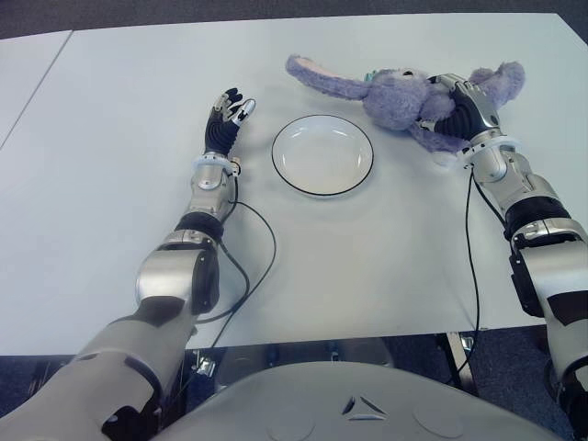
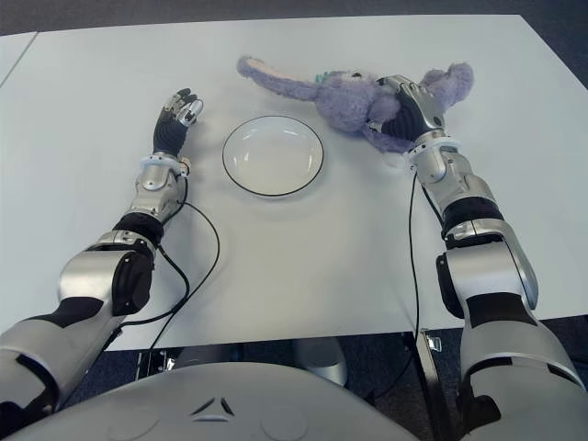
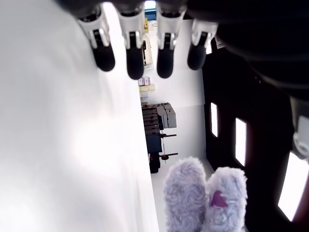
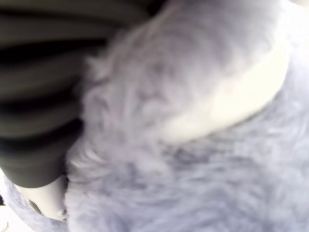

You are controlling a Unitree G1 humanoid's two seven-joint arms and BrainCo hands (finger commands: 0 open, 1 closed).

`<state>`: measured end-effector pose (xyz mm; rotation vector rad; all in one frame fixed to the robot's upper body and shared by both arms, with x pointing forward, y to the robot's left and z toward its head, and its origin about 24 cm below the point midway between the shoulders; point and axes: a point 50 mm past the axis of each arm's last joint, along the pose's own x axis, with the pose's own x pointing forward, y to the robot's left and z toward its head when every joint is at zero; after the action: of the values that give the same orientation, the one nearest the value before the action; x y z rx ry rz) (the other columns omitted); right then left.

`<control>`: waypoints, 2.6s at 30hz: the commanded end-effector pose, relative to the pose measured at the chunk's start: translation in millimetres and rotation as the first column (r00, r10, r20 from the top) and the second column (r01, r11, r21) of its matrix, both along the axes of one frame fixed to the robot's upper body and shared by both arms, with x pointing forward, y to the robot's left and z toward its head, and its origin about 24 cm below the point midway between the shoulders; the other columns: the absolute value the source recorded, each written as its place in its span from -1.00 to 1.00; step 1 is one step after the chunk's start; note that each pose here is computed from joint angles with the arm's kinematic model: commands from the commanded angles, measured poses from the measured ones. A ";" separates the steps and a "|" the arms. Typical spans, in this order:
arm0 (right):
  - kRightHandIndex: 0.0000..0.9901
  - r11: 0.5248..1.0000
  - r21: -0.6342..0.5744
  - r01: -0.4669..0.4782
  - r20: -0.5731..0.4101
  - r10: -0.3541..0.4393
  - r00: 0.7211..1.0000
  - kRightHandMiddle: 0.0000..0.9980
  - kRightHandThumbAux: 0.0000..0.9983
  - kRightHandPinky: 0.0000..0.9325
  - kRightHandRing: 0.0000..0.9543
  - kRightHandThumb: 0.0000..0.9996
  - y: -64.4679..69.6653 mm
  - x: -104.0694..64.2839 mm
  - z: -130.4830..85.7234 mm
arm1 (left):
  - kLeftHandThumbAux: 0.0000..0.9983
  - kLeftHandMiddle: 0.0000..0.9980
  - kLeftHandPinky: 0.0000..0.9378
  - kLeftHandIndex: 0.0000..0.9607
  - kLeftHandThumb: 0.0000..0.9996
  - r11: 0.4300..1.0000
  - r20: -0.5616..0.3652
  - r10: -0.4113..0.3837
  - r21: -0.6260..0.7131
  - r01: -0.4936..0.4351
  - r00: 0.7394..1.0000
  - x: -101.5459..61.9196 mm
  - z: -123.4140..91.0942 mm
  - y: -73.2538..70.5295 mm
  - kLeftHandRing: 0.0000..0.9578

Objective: Put the doll into the plate.

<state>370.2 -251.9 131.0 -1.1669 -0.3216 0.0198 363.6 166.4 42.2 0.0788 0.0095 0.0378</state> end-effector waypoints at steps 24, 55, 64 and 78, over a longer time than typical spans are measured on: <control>0.62 0.965 -0.053 -0.256 0.080 0.260 0.962 0.78 0.67 0.79 0.80 -0.47 32.5 -12.3 12.4 | -0.11 -0.69 -0.71 -0.71 -1.00 0.997 -0.501 -0.020 -0.079 -0.023 0.865 -84.7 -118.5 -11.9 -0.69; 0.63 0.943 -0.117 -0.312 0.125 0.326 0.937 0.81 0.70 0.85 0.82 -0.47 34.6 -14.2 29.7 | -0.13 -0.70 -0.74 -0.74 -1.00 0.998 -0.514 -0.020 -0.063 -0.015 0.857 -82.2 -117.7 -17.8 -0.71; 0.62 0.943 -0.126 -0.307 0.113 0.321 0.940 0.79 0.69 0.82 0.81 -0.46 31.1 -14.9 28.7 | -0.10 -0.69 -0.72 -0.76 -1.00 0.998 -0.518 -0.020 -0.067 -0.017 0.855 -82.0 -117.7 -18.3 -0.70; 0.62 0.948 -0.128 -0.291 0.150 0.309 0.939 0.82 0.69 0.87 0.84 -0.42 26.6 -15.6 34.1 | -0.09 -0.69 -0.71 -0.75 -1.00 0.997 -0.516 -0.021 -0.069 -0.017 0.856 -82.9 -118.3 -18.7 -0.70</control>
<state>357.5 -225.3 161.8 -1.2107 -0.6126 0.1956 366.0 150.9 45.8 0.0474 -0.0086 0.0106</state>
